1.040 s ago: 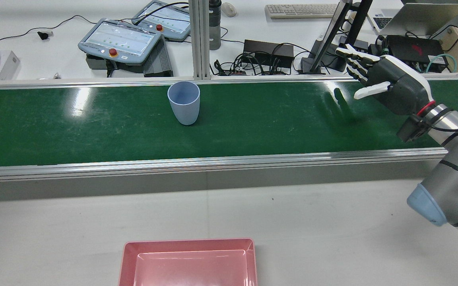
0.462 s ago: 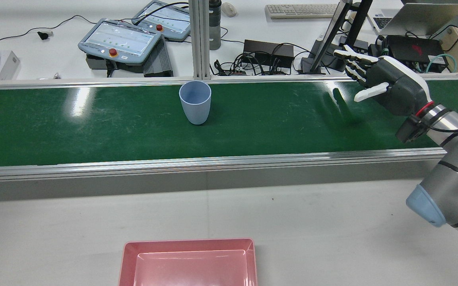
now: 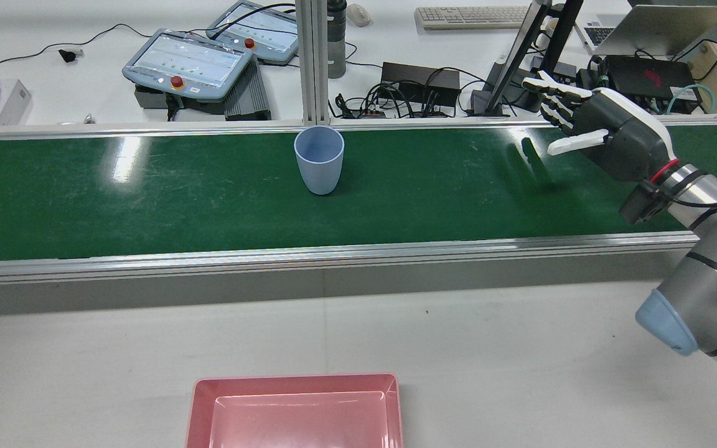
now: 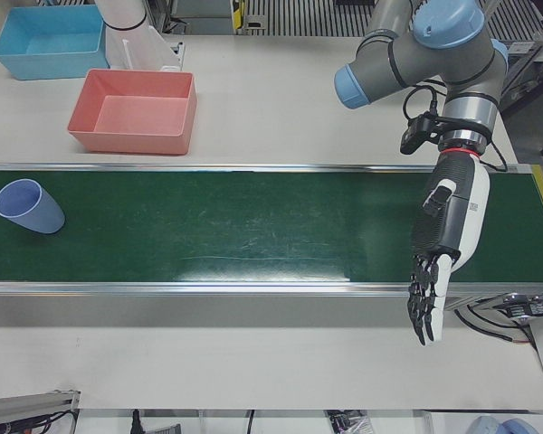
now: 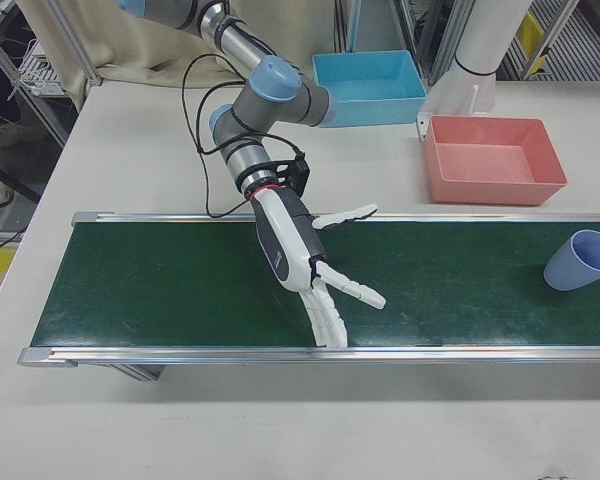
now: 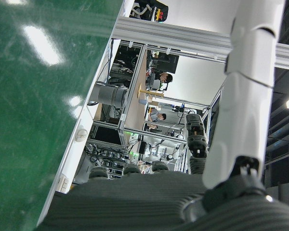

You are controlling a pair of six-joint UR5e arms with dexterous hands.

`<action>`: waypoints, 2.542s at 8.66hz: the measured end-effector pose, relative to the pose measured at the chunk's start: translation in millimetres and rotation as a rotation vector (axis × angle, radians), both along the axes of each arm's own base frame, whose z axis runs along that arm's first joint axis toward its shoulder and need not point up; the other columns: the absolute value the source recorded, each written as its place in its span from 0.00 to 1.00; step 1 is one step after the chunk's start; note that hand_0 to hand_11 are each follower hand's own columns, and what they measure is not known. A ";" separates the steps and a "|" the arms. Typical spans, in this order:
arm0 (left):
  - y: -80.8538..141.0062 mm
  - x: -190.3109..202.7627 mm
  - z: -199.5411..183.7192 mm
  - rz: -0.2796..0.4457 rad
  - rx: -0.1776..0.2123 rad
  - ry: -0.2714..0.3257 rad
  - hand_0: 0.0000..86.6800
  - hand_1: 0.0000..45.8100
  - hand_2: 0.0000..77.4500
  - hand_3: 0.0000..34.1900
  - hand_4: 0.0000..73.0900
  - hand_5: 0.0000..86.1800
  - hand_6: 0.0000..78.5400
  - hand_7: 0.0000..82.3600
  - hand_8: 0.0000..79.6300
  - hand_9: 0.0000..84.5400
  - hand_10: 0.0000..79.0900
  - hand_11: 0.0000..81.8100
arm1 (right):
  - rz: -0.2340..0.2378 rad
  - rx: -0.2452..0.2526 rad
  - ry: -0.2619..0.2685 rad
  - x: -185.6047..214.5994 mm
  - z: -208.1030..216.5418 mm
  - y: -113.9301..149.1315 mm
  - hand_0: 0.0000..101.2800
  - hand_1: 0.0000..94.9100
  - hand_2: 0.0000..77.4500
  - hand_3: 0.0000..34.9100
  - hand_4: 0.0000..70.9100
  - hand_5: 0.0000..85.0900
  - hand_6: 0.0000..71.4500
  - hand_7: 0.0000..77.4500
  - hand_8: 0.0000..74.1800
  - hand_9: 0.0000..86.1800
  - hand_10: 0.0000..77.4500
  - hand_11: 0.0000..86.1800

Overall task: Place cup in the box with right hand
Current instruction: 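Track the approaching light blue cup with the open right hand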

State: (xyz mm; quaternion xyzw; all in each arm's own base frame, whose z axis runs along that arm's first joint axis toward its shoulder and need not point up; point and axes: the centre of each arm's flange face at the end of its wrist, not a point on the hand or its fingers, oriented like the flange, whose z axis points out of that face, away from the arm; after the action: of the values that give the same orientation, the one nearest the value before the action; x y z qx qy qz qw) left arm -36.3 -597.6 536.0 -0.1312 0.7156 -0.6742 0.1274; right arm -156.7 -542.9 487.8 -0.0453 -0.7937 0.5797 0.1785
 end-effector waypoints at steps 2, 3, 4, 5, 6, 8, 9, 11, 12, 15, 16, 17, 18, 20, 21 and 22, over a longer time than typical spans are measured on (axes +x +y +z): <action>0.1 -0.3 -0.2 -0.001 0.000 0.000 0.00 0.01 0.01 0.00 0.00 0.00 0.00 0.00 0.00 0.00 0.00 0.00 | -0.002 0.000 0.000 -1.2 0.1 0.3 0.57 0.20 0.06 0.30 0.02 0.07 0.02 0.01 0.01 0.01 0.01 0.01; 0.1 -0.2 -0.2 0.000 0.000 0.000 0.00 0.01 0.01 0.00 0.00 0.00 0.00 0.00 0.00 0.00 0.00 0.00 | -0.004 0.000 0.001 -2.1 0.2 0.5 0.57 0.20 0.06 0.30 0.02 0.07 0.02 0.01 0.01 0.01 0.01 0.01; 0.1 -0.2 0.0 0.000 0.000 0.000 0.00 0.01 0.01 0.00 0.00 0.00 0.00 0.00 0.00 0.00 0.00 0.00 | -0.004 0.000 0.001 -2.8 0.3 0.7 0.60 0.13 0.03 0.30 0.08 0.07 0.02 0.01 0.01 0.01 0.00 0.01; 0.1 -0.3 0.0 0.000 0.000 0.000 0.00 0.01 0.01 0.00 0.00 0.00 0.00 0.00 0.00 0.00 0.00 0.00 | -0.005 0.000 0.001 -3.4 0.4 0.8 0.57 0.23 0.01 0.30 0.05 0.07 0.02 0.01 0.01 0.01 0.01 0.01; 0.0 -0.1 0.1 0.000 0.000 0.000 0.00 0.01 0.01 0.00 0.00 0.00 0.00 0.00 0.00 0.00 0.00 0.00 | -0.005 0.000 0.001 -3.7 0.4 0.9 0.58 0.17 0.02 0.30 0.06 0.07 0.02 0.01 0.01 0.01 0.01 0.01; -0.1 0.3 0.3 0.000 0.000 0.000 0.00 0.01 0.01 0.00 0.00 0.00 0.00 0.00 0.00 0.00 0.00 0.00 | -0.006 0.000 0.000 -5.2 0.1 1.2 0.58 0.20 0.06 0.30 0.05 0.07 0.02 0.01 0.01 0.01 0.00 0.01; -0.1 0.4 0.3 0.001 0.000 0.000 0.00 0.01 0.01 0.00 0.00 0.00 0.00 0.00 0.00 0.00 0.00 0.00 | -0.005 0.000 -0.001 -7.0 -0.2 1.5 0.58 0.20 0.06 0.30 0.05 0.07 0.02 0.01 0.01 0.01 0.01 0.01; -0.1 0.4 0.3 0.001 0.000 0.000 0.00 0.01 0.01 0.00 0.00 0.00 0.00 0.00 0.00 0.00 0.00 0.00 | -0.007 0.000 -0.002 -10.0 -0.1 2.2 0.59 0.15 0.01 0.30 0.08 0.07 0.02 0.01 0.01 0.01 0.01 0.01; -0.1 0.2 0.3 0.000 0.000 0.000 0.00 0.01 0.01 0.00 0.00 0.00 0.00 0.00 0.00 0.00 0.00 0.00 | -0.007 -0.001 -0.002 -10.4 0.1 2.2 0.56 0.24 0.01 0.30 0.04 0.07 0.02 0.01 0.01 0.01 0.01 0.01; -0.1 0.1 0.4 0.001 0.000 0.000 0.00 0.01 0.01 0.00 0.00 0.00 0.00 0.00 0.00 0.00 0.00 0.00 | -0.008 0.000 -0.003 -11.5 -0.5 1.8 0.58 0.18 0.01 0.30 0.08 0.07 0.02 0.01 0.01 0.01 0.01 0.01; -0.1 0.3 0.4 0.001 0.000 0.000 0.00 0.01 0.01 0.00 0.00 0.00 0.00 0.00 0.00 0.00 0.00 0.00 | -0.007 0.000 -0.004 -12.2 -0.6 1.8 0.58 0.19 0.01 0.30 0.07 0.07 0.02 0.01 0.01 0.01 0.00 0.01; -0.1 0.4 0.4 0.001 0.000 0.000 0.00 0.01 0.01 0.00 0.00 0.00 0.00 0.00 0.00 0.00 0.00 0.00 | -0.005 -0.001 -0.005 -13.6 -0.6 2.0 0.58 0.17 0.01 0.30 0.08 0.07 0.02 0.01 0.01 0.01 0.01 0.01; -0.1 0.4 0.3 0.001 0.000 0.000 0.00 0.01 0.01 0.00 0.00 0.00 0.00 0.00 0.00 0.00 0.00 0.00 | -0.006 -0.001 -0.006 -15.2 -0.9 2.3 0.58 0.17 0.01 0.30 0.09 0.07 0.02 0.01 0.01 0.01 0.01 0.01; -0.1 0.2 0.4 0.000 0.000 0.000 0.00 0.01 0.01 0.00 0.00 0.00 0.00 0.00 0.00 0.00 0.00 0.00 | -0.007 0.000 -0.007 -16.7 -1.7 2.5 0.58 0.14 0.05 0.30 0.08 0.07 0.02 0.01 0.01 0.01 0.00 0.01; 0.0 0.0 0.3 0.000 -0.001 0.000 0.00 0.01 0.01 0.00 0.00 0.00 0.00 0.00 0.00 0.00 0.00 0.00 | -0.008 0.005 -0.009 -17.3 -4.3 2.2 0.58 0.24 0.03 0.30 0.08 0.07 0.02 0.01 0.01 0.01 0.00 0.01; 0.0 0.1 0.0 0.000 0.000 0.000 0.00 0.01 0.01 0.00 0.00 0.00 0.00 0.00 0.00 0.00 0.00 0.00 | -0.011 0.010 -0.010 -18.2 -6.7 2.1 0.59 0.17 0.04 0.30 0.08 0.07 0.02 0.01 0.01 0.01 0.01 0.01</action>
State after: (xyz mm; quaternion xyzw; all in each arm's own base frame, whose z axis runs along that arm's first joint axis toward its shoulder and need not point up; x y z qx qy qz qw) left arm -36.3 -597.6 536.1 -0.1312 0.7155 -0.6743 0.1274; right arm -174.8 -540.8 481.1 -0.0515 -0.7971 0.5747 0.1779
